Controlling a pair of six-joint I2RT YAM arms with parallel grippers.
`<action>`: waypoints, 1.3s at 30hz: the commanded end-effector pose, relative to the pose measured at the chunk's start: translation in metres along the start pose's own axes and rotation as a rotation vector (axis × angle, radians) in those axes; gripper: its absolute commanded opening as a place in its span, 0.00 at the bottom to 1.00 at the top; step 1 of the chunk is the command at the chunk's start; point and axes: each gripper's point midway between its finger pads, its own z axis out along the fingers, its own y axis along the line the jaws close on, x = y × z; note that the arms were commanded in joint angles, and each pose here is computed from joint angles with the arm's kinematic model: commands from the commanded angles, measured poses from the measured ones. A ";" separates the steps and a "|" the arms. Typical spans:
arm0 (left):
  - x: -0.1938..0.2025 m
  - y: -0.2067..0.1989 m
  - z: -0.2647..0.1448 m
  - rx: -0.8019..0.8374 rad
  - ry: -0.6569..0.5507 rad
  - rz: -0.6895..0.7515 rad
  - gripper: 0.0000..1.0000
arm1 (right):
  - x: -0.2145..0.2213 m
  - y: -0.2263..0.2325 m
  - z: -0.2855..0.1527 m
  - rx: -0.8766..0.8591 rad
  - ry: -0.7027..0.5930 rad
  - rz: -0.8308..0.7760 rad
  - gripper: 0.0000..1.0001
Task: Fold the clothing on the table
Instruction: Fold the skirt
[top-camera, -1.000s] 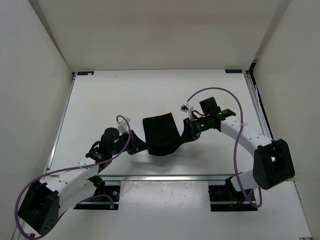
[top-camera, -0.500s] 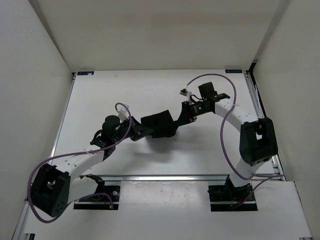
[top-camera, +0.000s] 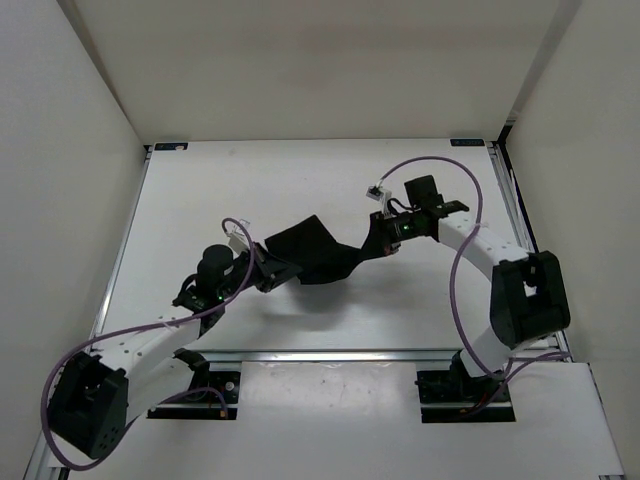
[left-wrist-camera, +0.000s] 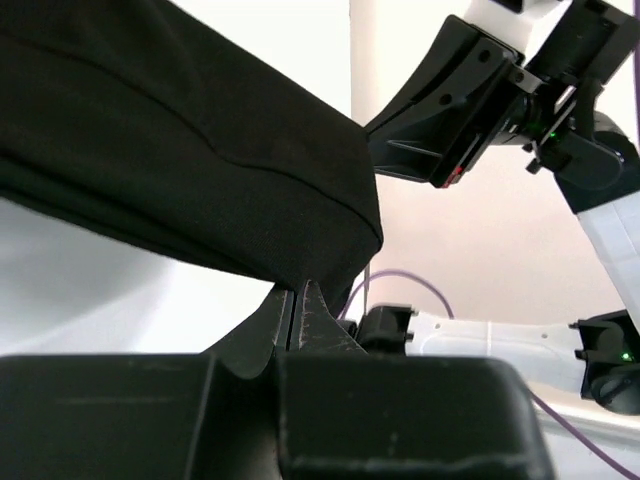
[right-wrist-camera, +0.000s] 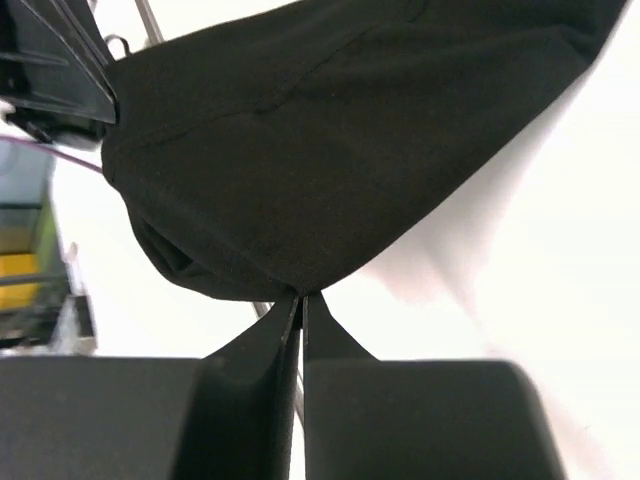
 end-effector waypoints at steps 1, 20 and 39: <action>0.013 -0.004 -0.011 0.018 -0.006 0.004 0.00 | 0.012 0.015 -0.006 0.054 -0.008 -0.119 0.00; 0.031 0.024 -0.086 0.113 -0.072 -0.160 0.00 | 0.092 0.059 -0.012 0.132 0.097 -0.262 0.00; -0.003 0.062 -0.075 -0.047 -0.214 -0.143 0.00 | 0.032 0.003 0.027 0.036 0.146 -0.016 0.00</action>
